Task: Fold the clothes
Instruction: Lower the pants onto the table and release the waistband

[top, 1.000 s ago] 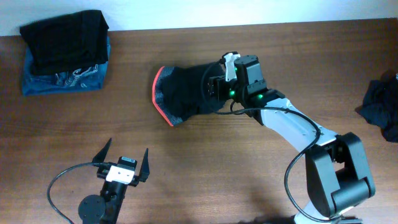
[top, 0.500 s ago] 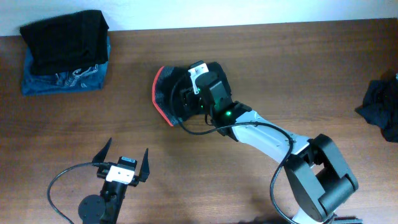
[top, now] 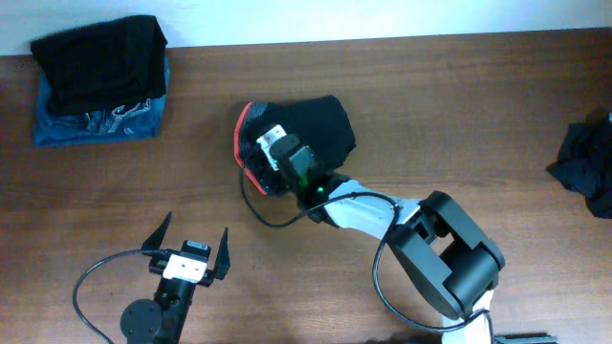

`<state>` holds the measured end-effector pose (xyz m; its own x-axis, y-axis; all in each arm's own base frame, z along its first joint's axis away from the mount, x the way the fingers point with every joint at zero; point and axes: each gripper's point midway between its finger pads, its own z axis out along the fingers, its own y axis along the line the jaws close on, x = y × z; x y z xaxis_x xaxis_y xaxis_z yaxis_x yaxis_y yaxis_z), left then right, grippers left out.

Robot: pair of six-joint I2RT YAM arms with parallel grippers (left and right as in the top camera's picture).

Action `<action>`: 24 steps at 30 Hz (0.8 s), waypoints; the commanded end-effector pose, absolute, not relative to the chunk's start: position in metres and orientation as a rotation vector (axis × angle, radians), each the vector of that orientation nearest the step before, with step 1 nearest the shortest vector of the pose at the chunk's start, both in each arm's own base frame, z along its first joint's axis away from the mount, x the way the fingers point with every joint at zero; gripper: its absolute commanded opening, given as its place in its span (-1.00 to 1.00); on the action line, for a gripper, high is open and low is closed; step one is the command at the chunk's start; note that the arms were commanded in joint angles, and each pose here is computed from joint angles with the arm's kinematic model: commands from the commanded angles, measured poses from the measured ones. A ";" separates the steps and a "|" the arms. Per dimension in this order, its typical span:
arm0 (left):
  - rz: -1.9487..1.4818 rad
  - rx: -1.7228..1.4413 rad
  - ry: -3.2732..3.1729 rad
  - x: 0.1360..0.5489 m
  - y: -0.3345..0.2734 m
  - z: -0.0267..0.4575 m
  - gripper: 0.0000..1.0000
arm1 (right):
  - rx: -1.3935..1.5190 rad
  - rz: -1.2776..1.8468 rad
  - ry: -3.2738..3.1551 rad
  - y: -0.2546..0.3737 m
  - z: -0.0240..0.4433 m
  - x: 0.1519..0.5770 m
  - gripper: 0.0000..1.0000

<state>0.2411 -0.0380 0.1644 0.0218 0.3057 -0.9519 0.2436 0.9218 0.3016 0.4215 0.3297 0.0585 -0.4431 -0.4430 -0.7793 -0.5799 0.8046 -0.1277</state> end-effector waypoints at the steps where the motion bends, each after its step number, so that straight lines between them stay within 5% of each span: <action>1: 0.057 0.446 1.563 0.241 -0.038 0.163 0.99 | -0.832 0.057 2.019 0.336 0.072 0.425 0.65; 17: 0.057 0.446 1.563 0.241 -0.038 0.163 0.98 | -0.918 0.092 2.063 0.346 0.035 0.413 0.65; 24: 0.057 0.446 1.563 0.241 -0.038 0.163 0.99 | -0.783 -0.128 2.044 0.318 0.047 0.434 -0.32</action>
